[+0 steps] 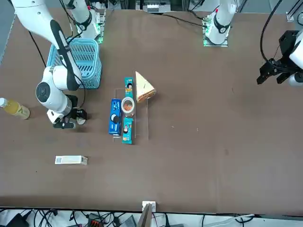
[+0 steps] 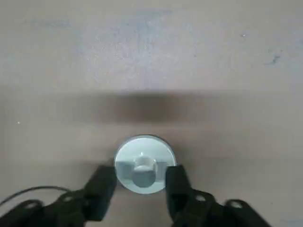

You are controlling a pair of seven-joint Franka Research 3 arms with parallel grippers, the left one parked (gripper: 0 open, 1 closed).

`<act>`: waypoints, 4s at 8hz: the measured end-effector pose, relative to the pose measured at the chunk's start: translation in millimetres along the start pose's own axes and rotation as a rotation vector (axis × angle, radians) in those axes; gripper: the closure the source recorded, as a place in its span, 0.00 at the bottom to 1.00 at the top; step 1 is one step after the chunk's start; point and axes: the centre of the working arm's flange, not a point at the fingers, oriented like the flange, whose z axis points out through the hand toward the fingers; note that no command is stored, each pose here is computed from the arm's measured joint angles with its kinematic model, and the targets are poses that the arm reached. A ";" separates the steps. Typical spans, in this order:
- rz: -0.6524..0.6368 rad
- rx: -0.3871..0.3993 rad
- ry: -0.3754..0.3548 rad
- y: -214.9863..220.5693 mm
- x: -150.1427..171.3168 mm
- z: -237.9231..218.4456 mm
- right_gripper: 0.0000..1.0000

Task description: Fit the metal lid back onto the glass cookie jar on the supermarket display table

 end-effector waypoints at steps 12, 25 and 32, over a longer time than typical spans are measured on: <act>0.046 0.003 -0.023 -48.5 58.4 -149.5 0.74; 0.373 0.051 0.070 -336.9 -28.7 -217.6 0.74; 0.379 0.006 0.025 -366.4 -44.9 -178.9 0.74</act>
